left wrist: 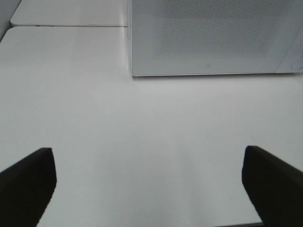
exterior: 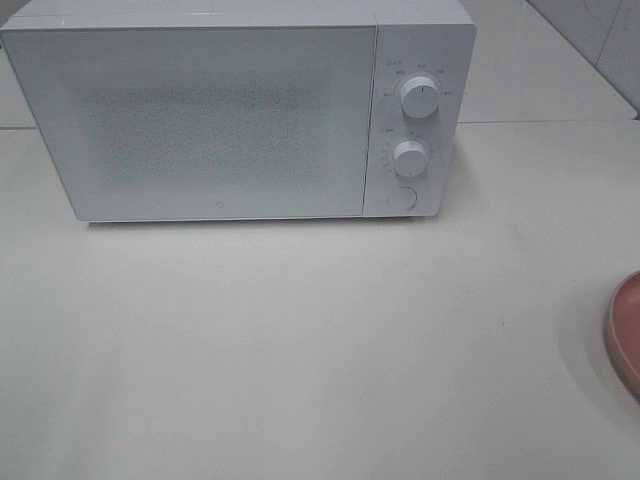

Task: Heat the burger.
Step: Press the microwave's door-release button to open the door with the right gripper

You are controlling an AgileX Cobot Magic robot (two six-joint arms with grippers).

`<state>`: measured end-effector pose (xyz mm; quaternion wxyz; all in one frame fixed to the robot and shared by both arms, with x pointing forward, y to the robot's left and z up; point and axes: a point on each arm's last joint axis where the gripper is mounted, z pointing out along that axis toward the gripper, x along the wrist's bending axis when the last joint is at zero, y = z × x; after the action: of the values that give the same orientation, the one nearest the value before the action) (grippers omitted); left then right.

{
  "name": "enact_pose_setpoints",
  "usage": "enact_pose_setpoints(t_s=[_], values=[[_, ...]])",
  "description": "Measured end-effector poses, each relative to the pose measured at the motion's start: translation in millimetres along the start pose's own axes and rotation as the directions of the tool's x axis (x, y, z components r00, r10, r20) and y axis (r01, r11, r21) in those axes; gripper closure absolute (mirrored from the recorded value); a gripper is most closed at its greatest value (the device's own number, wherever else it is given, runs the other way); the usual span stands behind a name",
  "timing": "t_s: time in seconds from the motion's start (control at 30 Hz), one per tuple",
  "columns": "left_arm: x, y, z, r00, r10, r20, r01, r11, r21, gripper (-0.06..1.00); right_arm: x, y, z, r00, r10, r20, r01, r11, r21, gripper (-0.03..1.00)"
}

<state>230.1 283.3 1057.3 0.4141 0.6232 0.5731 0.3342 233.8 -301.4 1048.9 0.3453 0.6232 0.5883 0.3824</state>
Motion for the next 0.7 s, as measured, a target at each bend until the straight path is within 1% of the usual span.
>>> enact_pose_setpoints(t_s=[0.53, 0.7], values=[[0.0, 0.1, 0.0, 1.000, 0.000, 0.000, 0.000, 1.000, -0.001, -0.04, 0.0, 0.0, 0.0, 1.000, -0.001, 0.000, 0.001, 1.000, 0.000, 0.23], [0.0, 0.1, 0.0, 1.000, 0.000, 0.000, 0.000, 1.000, -0.001, -0.04, 0.3, 4.2, -3.5, 1.000, -0.001, -0.002, 0.001, 1.000, -0.017, 0.23]])
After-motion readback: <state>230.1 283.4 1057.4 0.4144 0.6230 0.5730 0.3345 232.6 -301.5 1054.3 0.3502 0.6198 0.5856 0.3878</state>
